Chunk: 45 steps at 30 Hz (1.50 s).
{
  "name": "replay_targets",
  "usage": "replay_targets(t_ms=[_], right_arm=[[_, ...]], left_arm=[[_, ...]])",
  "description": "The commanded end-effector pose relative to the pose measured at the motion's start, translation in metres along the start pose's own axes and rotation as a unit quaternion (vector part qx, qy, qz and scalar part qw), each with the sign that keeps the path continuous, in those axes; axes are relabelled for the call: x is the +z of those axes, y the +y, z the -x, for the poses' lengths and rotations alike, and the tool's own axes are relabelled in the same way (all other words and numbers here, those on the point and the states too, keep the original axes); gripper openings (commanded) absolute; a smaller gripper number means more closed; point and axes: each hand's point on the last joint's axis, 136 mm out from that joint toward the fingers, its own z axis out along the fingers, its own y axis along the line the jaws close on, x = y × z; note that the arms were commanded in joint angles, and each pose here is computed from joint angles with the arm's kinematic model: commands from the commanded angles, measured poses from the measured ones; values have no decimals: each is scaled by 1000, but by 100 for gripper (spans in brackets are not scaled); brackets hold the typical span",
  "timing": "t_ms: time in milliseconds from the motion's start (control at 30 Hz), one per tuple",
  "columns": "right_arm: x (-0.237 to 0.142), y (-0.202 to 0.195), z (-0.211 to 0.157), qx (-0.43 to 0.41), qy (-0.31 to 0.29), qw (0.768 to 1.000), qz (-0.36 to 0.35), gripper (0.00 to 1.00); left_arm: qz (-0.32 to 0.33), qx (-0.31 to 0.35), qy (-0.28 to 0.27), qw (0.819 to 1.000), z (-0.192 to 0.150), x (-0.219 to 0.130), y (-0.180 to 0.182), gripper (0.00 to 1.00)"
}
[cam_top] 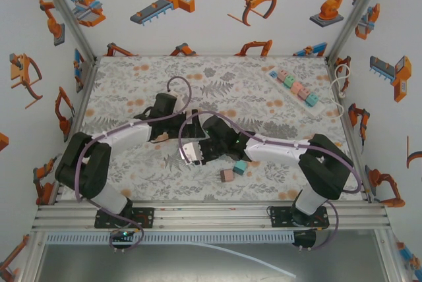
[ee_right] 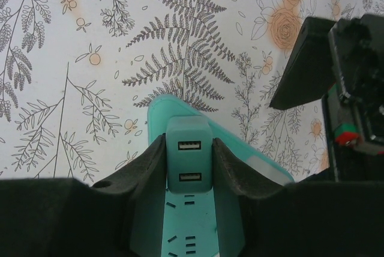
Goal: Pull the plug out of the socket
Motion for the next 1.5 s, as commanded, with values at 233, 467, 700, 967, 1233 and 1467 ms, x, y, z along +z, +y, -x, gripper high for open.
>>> replay_targets(t_ms=[233,467,700,967,1233,1467], right_arm=[[-5,-3,-3,10,20,1000,-1,27],[-7,-12,1,17,16,1000,-19,27],[-13,-31,20,39,-9,998,-42,25],[-25,-40,35,32,-23,998,-53,19],[-32,-38,44,34,-39,997,-51,12],[-38,-35,53,29,-51,997,-53,6]], left_arm=[[15,-8,53,998,-37,23,13,63],[59,0,84,995,-63,26,37,55],[104,24,110,988,-82,25,59,55],[142,43,126,981,-93,25,79,55],[151,45,131,979,-95,30,86,55],[158,42,130,978,-95,30,93,55]])
